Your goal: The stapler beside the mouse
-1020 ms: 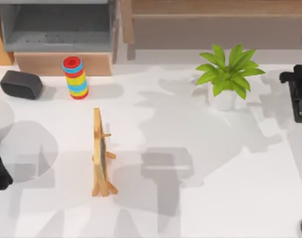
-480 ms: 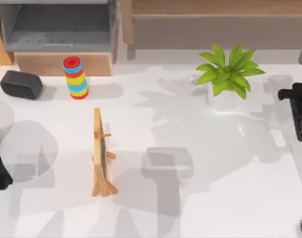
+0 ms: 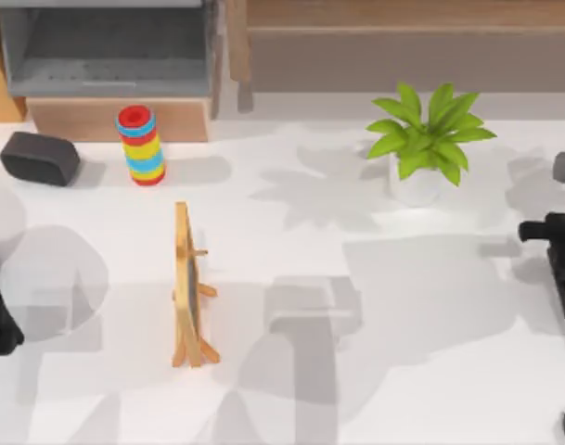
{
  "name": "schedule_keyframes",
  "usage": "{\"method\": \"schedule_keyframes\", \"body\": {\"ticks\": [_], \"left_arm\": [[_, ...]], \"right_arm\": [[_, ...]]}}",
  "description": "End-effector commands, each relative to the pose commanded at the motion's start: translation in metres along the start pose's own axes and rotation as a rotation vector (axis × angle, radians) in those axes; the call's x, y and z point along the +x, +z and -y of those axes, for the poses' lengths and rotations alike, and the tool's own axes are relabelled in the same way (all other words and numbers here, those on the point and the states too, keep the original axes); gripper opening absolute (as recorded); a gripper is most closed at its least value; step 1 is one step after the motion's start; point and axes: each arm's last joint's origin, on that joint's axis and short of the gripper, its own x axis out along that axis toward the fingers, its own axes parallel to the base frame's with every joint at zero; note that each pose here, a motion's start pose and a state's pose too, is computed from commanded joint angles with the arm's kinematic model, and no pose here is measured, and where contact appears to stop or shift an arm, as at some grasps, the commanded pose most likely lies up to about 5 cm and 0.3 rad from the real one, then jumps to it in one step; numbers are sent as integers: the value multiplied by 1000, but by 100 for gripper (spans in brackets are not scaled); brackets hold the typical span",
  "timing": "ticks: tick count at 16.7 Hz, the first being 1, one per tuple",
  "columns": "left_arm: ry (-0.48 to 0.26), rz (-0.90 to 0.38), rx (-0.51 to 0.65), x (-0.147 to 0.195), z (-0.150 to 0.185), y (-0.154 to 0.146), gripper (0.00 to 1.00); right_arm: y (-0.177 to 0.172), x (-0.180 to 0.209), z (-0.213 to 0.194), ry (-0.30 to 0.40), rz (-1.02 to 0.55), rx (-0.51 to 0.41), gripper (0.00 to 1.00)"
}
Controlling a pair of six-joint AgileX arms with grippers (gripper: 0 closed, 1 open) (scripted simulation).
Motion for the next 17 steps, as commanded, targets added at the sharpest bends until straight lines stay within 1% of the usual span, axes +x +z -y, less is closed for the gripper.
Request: {"method": "schedule_keyframes", "body": {"ticks": [3, 16, 17], "left_arm": [[0, 0, 0, 0, 0, 0, 100], [0, 0, 0, 0, 0, 0, 100], [0, 0, 0, 0, 0, 0, 100]], "right_arm": [[0, 0, 0, 0, 0, 0, 0], [0, 0, 0, 0, 0, 0, 98], [0, 0, 0, 0, 0, 0, 100]]}}
